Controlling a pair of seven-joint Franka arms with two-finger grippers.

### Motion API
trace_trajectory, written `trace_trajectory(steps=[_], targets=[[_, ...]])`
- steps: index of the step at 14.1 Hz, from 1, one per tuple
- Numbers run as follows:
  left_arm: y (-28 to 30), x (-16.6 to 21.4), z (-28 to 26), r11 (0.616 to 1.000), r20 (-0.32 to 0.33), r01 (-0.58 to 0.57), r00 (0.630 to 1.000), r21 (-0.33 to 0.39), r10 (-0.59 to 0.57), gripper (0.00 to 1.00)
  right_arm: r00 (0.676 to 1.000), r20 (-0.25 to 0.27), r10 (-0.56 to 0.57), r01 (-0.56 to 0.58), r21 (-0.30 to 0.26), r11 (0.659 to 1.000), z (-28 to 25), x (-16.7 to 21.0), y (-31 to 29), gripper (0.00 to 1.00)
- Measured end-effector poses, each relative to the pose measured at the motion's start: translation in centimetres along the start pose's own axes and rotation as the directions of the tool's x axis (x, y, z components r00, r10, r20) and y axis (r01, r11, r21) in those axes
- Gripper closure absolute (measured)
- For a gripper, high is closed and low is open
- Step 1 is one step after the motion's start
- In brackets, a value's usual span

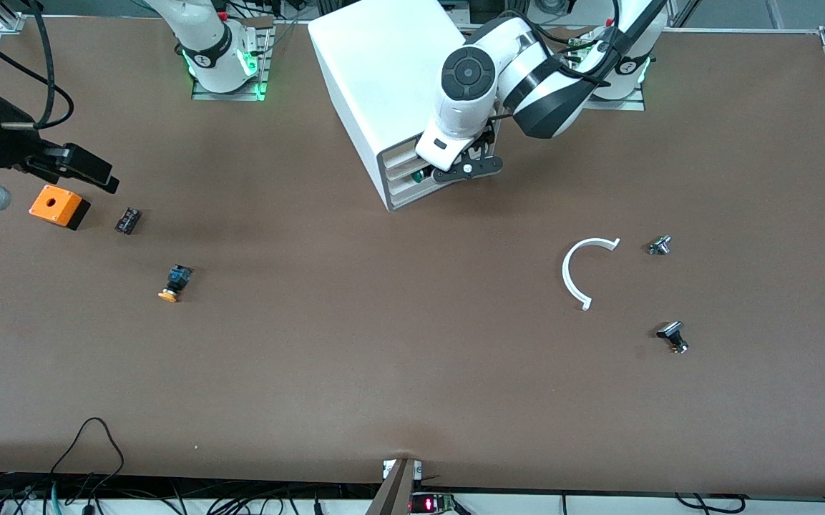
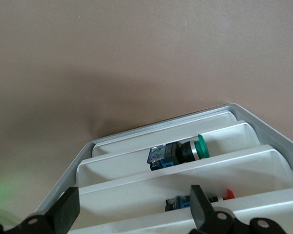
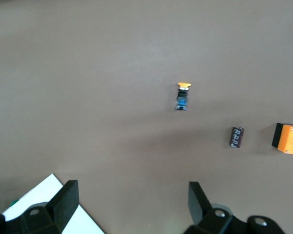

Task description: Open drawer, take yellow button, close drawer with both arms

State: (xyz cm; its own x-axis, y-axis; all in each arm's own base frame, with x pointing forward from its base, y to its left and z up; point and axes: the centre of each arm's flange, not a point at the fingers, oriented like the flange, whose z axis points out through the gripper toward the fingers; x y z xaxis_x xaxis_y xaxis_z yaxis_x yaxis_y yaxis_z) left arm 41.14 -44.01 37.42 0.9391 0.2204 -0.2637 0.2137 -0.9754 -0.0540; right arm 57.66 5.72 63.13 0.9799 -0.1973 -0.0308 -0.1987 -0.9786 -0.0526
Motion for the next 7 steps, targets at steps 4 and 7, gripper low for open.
trace_trajectory(steps=[4, 7], targets=[[0.0, -0.1, 0.1, 1.0, 0.005, 0.001, 1.0, 0.007, -0.001, 0.0, 1.0, -0.016, 0.004, -0.005, -0.011, 1.0, 0.1, -0.9, 2.0, 0.0], [-0.1, -0.2, 0.1, 1.0, 0.007, 0.0, 1.0, 0.01, 0.0, 0.0, 1.0, -0.021, -0.001, 0.0, -0.03, 1.0, 0.3, -1.2, 1.9, 0.0]])
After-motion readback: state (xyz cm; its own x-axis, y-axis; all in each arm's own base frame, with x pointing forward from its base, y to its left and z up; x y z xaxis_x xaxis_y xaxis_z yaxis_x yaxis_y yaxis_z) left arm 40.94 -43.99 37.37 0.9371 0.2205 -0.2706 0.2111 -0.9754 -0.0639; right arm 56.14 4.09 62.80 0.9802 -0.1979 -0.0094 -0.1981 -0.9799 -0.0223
